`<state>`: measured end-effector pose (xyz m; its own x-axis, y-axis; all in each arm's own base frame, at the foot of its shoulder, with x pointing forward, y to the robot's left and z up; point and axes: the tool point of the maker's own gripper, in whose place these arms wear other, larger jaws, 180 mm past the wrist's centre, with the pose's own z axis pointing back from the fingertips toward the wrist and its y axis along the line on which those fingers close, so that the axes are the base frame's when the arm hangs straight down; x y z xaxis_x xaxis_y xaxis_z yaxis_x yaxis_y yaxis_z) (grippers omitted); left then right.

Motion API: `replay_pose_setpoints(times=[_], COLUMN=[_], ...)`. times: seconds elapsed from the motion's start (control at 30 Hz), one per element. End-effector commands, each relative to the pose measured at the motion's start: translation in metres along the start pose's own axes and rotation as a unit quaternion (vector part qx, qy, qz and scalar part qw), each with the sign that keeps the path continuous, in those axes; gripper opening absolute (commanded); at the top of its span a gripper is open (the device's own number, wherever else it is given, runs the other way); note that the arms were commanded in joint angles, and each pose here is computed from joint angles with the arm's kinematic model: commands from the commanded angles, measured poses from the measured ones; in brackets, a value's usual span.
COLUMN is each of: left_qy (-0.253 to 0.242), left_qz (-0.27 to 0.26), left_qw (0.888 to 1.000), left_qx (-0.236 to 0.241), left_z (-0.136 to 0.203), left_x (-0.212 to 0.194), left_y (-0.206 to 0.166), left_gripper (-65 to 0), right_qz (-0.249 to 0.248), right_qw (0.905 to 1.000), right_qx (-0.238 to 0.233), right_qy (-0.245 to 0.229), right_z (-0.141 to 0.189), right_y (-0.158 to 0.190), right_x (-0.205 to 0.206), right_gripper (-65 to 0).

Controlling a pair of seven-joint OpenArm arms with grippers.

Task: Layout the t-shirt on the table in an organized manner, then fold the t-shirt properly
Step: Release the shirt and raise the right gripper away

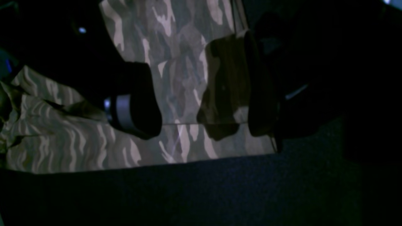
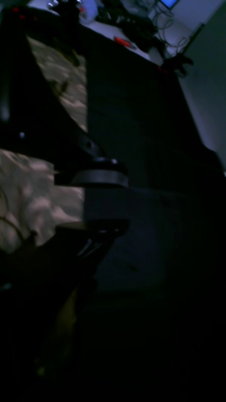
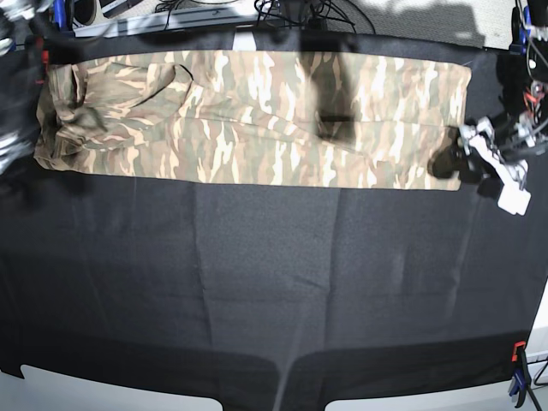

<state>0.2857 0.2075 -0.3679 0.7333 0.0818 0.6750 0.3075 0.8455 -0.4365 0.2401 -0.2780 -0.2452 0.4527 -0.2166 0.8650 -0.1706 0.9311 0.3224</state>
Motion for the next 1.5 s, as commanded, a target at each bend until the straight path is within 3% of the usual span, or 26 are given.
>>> replay_pose_setpoints(times=[0.0, 0.23, 0.47, 0.83, 1.1, 1.27, 1.47], left_qy=[-0.015, 0.013, 0.036, 0.029, 0.015, 0.01, 0.035], left_qz=[-0.019, -0.016, -0.043, -0.033, -0.029, -0.048, 0.009], left_qw=[1.0, 0.995, 0.99, 0.993, 0.994, 0.99, 0.988], left_qx=[0.005, 0.099, 0.126, 0.114, 0.107, 0.132, 0.148], left_z=[0.005, 0.013, 0.035, 0.036, 0.036, 0.038, 0.038], left_x=[0.015, 0.008, 0.016, 0.02, 0.025, 0.026, -0.004], left_y=[0.002, 0.038, 0.058, 0.055, 0.052, 0.063, 0.089], left_gripper=[-21.6, -21.6, -21.6, -20.2, -20.2, -20.1, -20.1], right_qz=[0.013, -0.01, -0.044, -0.041, -0.017, -0.016, -0.016], right_qw=[0.9996, 0.9996, 0.9941, 0.995, 0.9971, 0.9969, 0.9967], right_qx=[0.011, 0.013, 0.033, 0.048, 0.033, 0.034, 0.034], right_qy=[-0.022, 0.022, 0.093, 0.078, 0.066, 0.07, 0.072], right_z=[0.004, 0.026, 0.054, 0.053, 0.04, 0.039, 0.039], right_y=[0.012, 0.067, 0.091, 0.097, 0.089, 0.089, 0.089], right_x=[0.009, -0.041, -0.081, -0.073, -0.062, -0.063, -0.064], right_gripper=[-48.8, -48.8, -48.8, -51.8, -51.8, -51.8, -51.8])
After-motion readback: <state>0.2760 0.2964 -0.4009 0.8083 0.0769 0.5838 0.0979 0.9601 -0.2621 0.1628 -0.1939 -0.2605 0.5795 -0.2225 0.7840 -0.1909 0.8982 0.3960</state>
